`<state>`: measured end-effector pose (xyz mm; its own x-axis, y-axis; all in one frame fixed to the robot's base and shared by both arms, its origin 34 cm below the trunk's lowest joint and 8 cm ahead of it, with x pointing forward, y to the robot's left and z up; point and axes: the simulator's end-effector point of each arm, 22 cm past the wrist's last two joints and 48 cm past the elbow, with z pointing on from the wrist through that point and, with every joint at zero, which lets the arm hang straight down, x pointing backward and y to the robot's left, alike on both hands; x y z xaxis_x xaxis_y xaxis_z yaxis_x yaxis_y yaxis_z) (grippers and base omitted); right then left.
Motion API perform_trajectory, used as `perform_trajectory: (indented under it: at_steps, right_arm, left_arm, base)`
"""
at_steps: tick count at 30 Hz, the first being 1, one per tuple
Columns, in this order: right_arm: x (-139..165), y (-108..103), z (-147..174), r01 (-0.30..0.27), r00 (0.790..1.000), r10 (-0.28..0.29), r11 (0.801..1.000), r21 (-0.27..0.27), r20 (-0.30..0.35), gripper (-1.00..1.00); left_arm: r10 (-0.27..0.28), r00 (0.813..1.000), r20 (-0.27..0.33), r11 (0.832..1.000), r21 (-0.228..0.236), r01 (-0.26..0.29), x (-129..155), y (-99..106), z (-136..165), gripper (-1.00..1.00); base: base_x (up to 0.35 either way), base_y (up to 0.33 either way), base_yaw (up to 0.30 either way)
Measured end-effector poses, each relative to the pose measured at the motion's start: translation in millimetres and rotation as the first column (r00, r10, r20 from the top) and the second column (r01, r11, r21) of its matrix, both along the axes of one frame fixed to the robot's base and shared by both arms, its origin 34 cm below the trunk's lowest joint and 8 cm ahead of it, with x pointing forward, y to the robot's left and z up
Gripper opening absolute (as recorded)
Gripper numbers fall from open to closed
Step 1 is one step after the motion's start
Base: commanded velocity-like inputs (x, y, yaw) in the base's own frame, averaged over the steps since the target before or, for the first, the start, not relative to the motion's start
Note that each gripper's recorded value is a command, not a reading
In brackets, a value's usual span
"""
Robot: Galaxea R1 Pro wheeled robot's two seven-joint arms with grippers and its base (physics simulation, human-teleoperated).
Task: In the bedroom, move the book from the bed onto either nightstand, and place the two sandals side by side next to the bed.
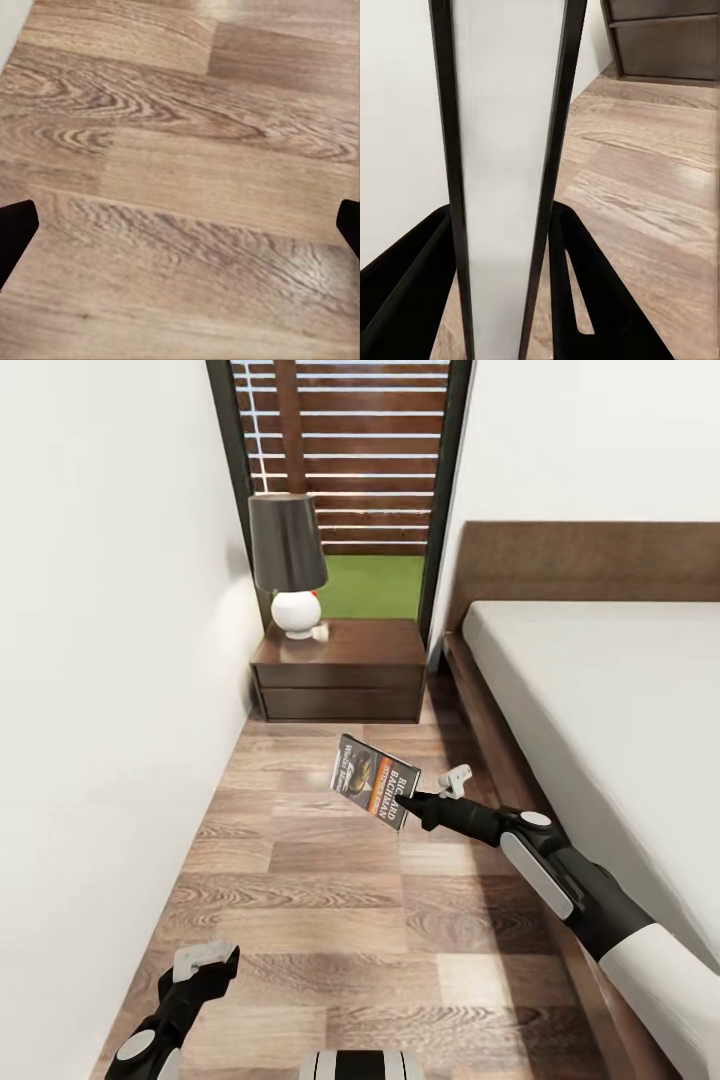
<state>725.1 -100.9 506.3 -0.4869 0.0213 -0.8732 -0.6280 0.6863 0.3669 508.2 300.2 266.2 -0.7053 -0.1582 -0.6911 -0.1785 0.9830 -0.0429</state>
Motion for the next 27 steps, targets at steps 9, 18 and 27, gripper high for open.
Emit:
perform_trajectory:
  at_steps: [9,18,27]
  right_arm:
    - [0.2,-0.5,-1.1,0.003,1.000,-0.003,1.000,-0.005,-0.001,-1.00]
    - [0.0,-0.1,-0.5,0.001,1.000,-0.001,1.000,-0.003,0.000,-1.00]
    - [0.3,0.2,0.7,0.001,1.000,-0.001,1.000,-0.001,0.002,-1.00]
  left_arm:
    - [-0.001,1.000,0.000,1.000,-0.001,0.001,0.1,-0.6,0.1,1.00]
    - [-0.001,1.000,0.001,1.000,-0.001,0.001,0.2,-0.4,0.2,1.00]
    - [-0.001,1.000,0.000,1.000,-0.001,0.001,0.2,-0.4,0.1,1.00]
  base:
    - [0.333,0.000,0.000]
    - [0.333,0.000,0.000]
    - [0.333,0.000,0.000]
